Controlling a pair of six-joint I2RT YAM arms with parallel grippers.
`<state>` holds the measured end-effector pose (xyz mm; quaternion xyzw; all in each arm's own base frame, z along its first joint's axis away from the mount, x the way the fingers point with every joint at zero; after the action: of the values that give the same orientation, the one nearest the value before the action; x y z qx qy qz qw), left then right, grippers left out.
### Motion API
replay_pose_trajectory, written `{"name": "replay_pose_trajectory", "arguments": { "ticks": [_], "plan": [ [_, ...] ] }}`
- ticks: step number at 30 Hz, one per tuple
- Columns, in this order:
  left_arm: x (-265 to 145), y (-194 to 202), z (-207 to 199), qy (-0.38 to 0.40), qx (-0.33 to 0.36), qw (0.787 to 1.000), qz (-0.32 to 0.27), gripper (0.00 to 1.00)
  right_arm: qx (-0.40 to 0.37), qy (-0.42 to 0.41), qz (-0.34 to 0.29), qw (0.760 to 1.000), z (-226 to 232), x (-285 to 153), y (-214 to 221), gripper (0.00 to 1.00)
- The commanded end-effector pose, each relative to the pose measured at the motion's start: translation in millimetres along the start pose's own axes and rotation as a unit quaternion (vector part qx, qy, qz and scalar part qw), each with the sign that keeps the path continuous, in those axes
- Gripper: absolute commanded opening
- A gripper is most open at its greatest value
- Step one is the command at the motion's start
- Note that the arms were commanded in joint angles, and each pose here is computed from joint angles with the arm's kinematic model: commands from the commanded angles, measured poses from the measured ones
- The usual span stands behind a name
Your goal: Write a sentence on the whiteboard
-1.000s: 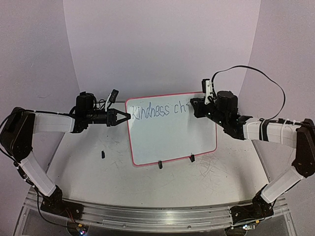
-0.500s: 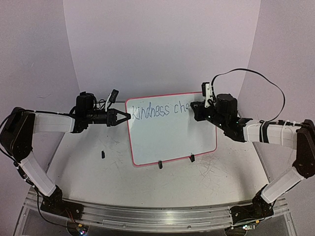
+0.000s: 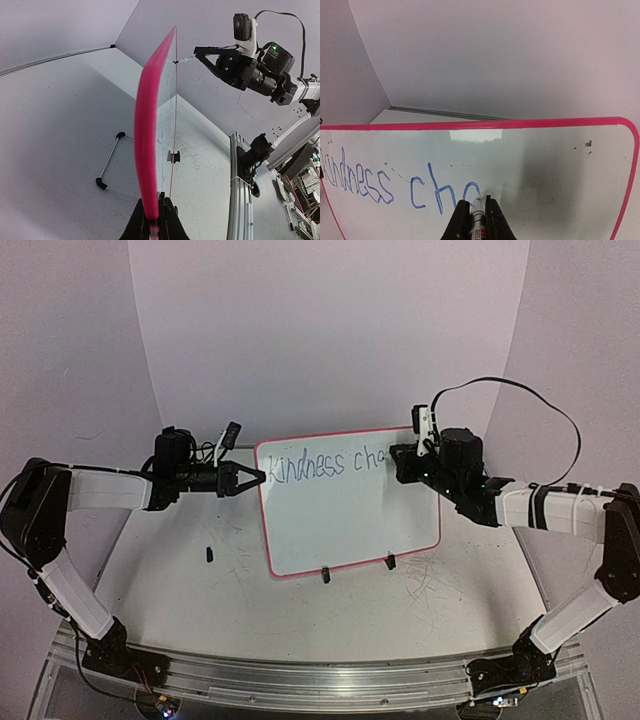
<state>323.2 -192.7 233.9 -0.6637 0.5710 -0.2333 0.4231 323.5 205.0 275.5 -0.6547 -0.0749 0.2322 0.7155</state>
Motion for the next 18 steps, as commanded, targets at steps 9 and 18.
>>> {"name": "replay_pose_trajectory", "arguments": {
  "ticks": [9, 18],
  "plan": [
    [4, -3, -6, 0.003, 0.058, 0.998, -0.006, 0.00, 0.003, 0.016, -0.011, 1.000, -3, 7, -6, 0.00],
    [4, -2, -6, 0.002, 0.057, 0.998, -0.006, 0.00, 0.003, 0.016, 0.020, 1.000, -7, -7, 13, 0.00]
  ]
}}
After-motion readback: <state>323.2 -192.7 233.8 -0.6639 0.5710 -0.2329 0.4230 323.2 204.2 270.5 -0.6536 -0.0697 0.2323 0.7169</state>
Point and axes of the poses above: each gripper's point midway between its finger pads, its own x axis out along the fingers, its own z axis along the line the jaws close on, y = z × x, the point moved 10 cm from there along -x, back along the fingers, and after that the axes turned 3 degrees about -x, right-handed, at the moved point
